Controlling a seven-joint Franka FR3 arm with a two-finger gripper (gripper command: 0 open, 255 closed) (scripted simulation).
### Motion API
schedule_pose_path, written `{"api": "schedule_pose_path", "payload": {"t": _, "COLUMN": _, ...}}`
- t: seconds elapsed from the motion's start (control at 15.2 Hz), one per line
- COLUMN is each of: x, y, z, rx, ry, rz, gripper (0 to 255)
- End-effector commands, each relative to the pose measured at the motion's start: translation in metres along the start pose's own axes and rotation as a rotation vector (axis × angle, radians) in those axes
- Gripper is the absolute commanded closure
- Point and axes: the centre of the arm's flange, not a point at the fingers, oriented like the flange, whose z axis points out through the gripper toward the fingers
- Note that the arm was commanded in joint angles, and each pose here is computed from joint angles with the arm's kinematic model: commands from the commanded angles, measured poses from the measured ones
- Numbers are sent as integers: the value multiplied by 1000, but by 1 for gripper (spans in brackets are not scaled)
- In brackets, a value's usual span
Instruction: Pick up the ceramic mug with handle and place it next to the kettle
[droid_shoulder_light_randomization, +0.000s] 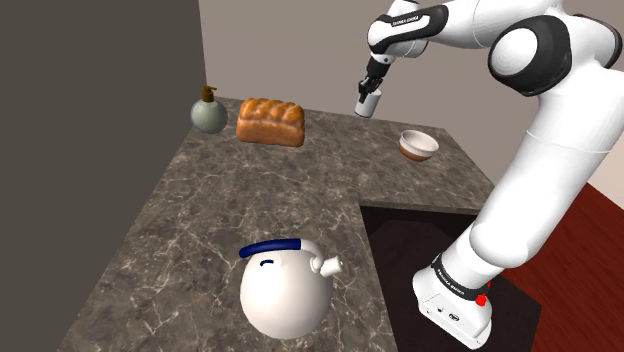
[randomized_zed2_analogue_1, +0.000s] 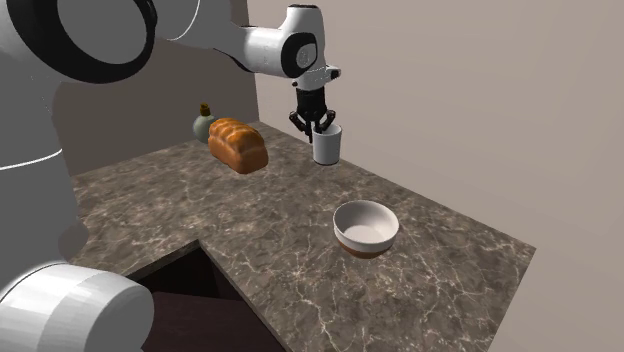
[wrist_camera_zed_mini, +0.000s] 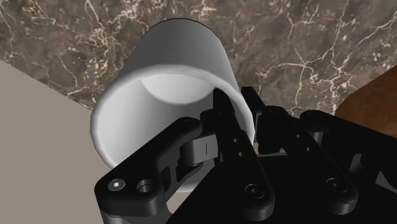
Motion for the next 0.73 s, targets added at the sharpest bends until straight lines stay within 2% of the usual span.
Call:
{"api": "schedule_pose_path", "payload": {"t": 0.0, "x": 2, "y": 0, "z": -10, "rx": 0, "ry": 0, "rz": 0, "gripper": 255}}
{"api": "schedule_pose_path", "payload": {"t": 0.66, "x": 10, "y": 4, "z": -62, "rx": 0, "ry": 0, "rz": 0, "gripper": 255}}
